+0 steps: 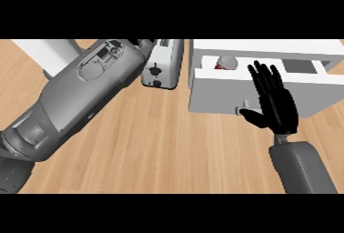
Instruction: Pick up the can, place it into the drawer and close the drawer
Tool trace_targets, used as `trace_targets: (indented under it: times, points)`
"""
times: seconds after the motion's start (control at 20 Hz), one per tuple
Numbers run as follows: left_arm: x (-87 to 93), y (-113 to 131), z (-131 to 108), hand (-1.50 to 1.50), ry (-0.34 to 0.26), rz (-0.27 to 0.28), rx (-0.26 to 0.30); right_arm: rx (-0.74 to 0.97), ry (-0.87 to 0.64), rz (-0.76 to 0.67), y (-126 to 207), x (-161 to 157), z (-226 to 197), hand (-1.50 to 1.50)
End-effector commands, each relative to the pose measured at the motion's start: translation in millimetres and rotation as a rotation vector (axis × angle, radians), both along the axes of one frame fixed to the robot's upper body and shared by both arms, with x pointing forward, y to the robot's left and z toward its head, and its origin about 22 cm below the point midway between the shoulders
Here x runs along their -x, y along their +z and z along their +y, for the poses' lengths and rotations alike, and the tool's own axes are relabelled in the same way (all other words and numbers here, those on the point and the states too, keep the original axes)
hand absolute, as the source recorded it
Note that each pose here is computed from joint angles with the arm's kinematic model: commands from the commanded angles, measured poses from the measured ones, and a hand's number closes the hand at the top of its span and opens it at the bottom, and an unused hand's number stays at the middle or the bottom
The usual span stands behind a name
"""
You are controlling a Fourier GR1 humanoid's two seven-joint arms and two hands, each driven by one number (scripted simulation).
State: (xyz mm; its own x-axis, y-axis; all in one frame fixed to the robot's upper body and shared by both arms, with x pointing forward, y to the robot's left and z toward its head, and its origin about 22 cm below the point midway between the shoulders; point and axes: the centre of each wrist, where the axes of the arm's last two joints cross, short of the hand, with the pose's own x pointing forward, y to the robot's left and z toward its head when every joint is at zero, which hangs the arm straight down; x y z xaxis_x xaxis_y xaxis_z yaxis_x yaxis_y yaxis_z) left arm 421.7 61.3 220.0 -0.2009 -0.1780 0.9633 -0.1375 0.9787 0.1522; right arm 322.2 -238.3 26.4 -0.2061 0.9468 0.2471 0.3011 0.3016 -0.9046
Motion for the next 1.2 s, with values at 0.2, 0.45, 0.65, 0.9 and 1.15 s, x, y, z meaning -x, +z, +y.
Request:
trace_targets:
  times: [0.2,0.45,0.65,0.9,1.15]
  points:
    - [16.5,4,19,-1.50,0.012,0.026,-0.013,0.055,-0.043,0.027,-39,-27,10,-1.50]
    - [30.1,-6,46,-1.50,-0.006,0.048,-0.014,0.047,-0.102,-0.042,-38,-53,-6,-1.50]
    - [27.6,-19,56,-1.50,0.016,0.039,-0.018,0.050,-0.110,-0.082,-12,-84,5,-1.50]
    - [35.5,-24,71,-1.50,0.010,0.053,-0.028,0.056,-0.129,-0.120,8,-104,32,-1.50]
    - [50.2,-32,61,-1.50,-0.037,0.064,-0.016,0.065,-0.152,-0.141,30,-118,23,-1.50]
